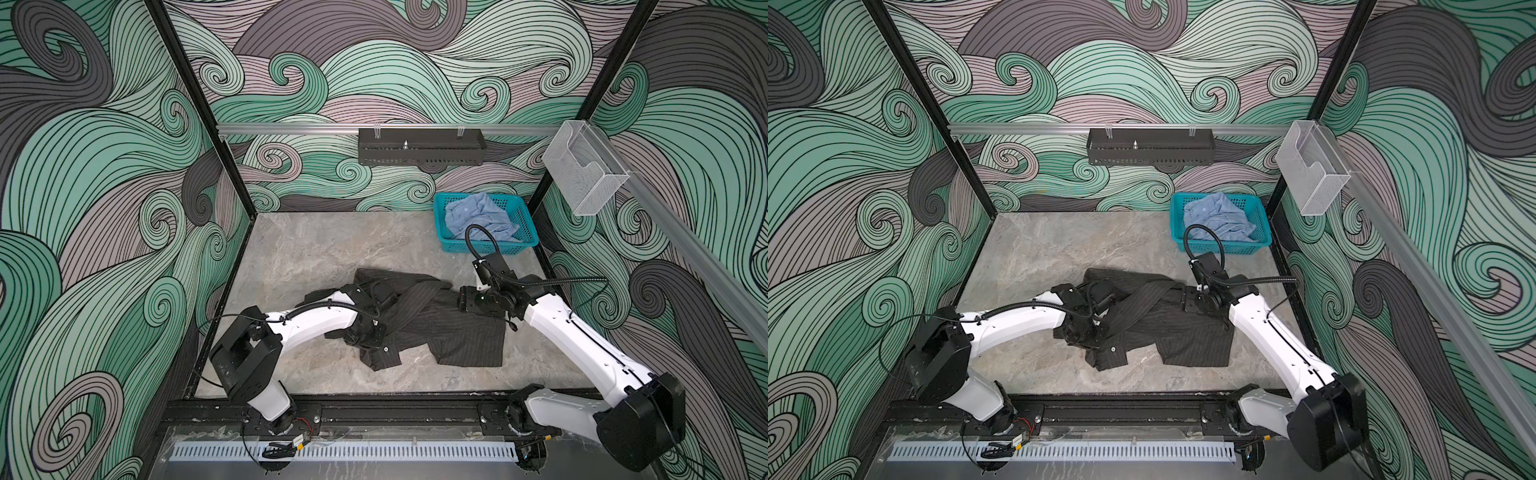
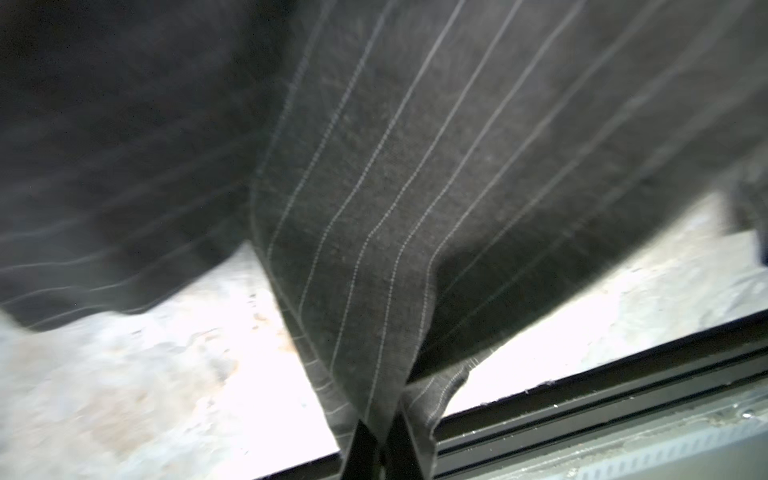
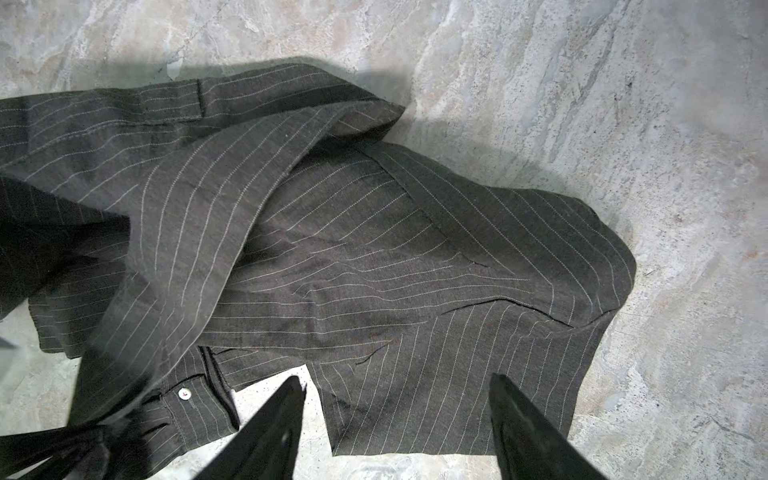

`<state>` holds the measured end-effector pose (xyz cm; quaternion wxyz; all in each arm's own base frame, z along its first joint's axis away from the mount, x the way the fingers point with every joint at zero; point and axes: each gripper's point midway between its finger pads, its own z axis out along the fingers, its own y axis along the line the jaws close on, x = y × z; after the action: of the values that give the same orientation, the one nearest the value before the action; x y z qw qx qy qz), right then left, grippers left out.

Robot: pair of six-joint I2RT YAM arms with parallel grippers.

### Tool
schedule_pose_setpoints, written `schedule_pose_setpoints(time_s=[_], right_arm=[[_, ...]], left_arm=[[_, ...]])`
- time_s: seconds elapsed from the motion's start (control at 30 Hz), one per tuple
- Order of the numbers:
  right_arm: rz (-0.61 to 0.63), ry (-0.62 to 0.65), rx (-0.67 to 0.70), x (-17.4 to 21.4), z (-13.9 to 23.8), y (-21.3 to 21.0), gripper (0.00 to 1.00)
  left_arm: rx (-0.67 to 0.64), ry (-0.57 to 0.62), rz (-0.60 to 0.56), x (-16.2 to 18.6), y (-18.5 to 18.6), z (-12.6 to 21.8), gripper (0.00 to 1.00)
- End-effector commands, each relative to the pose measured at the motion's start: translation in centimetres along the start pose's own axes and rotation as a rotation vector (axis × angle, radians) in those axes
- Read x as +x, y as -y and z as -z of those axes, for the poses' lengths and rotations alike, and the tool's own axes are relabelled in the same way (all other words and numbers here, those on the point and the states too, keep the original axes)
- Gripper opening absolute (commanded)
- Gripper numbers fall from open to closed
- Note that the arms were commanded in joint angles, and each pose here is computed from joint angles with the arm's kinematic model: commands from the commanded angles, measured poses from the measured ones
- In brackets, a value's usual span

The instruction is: Fold and stack the long sleeve shirts

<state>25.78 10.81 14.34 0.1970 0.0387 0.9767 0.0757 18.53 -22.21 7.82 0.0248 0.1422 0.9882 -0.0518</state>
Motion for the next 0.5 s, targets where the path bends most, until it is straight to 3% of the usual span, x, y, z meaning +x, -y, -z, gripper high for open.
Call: schedule_pose_setpoints(time_s=[0.0,0.1,0.23,0.33,0.47], right_arm=[[0.005,0.019,0.013,0.0,0.3,0.5,0.72],[0.017,0.030,0.006,0.0,0.3,0.5,0.71],[0.027,0.026,0.028,0.2,-0.6,1.1,0.73],[0.017,0.021,0.036,0.1,-1.2,1.4,0.77],[-0.024,0.052,0.027,-0.7,-0.8,2.1,0.79]], left_arm=[[-0.132,0.135,-0.048,-1.5,-2.2,5.8,0.00],[-0.176,0.319,-0.093,-4.4,-2.7,12.2,0.00],[-0.178,0.654,-0.144,-8.4,-2.7,23.2,0.00],[-0.186,0.811,-0.149,-10.2,-3.0,30.2,0.00],[-0.177,0.979,-0.158,-11.3,-2.6,37.1,0.00]])
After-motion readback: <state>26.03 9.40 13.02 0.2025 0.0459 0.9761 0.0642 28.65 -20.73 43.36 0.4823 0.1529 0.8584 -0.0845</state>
